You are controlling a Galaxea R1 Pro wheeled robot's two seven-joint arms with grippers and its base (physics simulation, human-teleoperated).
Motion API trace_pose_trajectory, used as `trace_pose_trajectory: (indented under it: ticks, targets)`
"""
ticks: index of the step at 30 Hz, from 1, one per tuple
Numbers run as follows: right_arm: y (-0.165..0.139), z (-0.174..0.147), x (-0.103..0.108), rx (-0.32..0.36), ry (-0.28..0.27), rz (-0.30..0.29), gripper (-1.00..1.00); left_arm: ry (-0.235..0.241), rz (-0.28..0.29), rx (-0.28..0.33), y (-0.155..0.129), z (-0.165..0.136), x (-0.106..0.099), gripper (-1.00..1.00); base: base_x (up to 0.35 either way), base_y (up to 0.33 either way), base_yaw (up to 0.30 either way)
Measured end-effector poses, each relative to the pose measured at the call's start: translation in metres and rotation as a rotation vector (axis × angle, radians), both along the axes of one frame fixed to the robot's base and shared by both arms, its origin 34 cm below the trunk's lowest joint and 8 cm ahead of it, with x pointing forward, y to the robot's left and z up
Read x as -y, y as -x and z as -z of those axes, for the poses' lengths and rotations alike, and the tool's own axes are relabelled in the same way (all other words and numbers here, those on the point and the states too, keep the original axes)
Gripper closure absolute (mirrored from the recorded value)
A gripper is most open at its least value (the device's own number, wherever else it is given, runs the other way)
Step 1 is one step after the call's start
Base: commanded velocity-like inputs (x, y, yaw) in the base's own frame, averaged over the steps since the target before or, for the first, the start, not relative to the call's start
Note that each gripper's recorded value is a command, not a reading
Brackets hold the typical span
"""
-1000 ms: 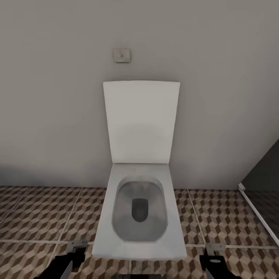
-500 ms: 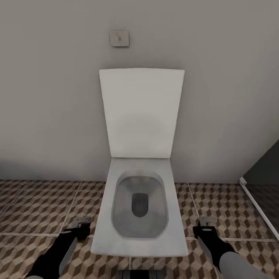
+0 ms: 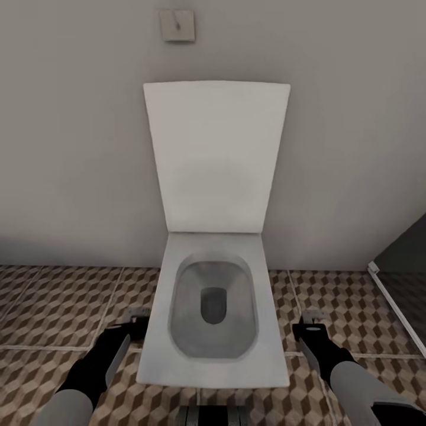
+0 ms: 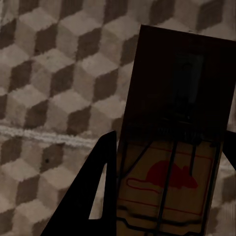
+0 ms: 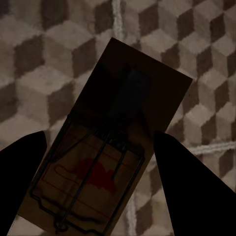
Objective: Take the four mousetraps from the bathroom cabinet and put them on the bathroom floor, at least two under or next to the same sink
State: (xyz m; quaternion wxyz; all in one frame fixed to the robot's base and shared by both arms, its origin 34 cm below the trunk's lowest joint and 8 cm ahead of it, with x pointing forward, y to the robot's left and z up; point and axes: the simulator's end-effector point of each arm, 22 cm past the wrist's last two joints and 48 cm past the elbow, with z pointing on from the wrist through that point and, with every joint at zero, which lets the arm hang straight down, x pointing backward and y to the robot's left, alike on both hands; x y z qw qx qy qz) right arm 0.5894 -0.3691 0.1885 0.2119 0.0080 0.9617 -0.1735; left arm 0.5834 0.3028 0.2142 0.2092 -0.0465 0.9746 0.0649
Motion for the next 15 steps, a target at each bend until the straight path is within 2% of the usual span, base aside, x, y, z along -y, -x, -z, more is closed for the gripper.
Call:
trace_pose_trajectory:
  ticks: [7,15]
  targets:
    - [0.001,0.012,-0.005,-0.008,-0.007,-0.002,1.0,0.016,0.003,-0.013,-0.006,0.01,0.012,1.0,0.0,0.0,0.0]
    - [0.007,0.029,-0.008,-0.005,-0.012,-0.005,1.0,0.008,0.011,-0.116,0.031,0.048,0.013,1.0,0.0,0.0,0.0]
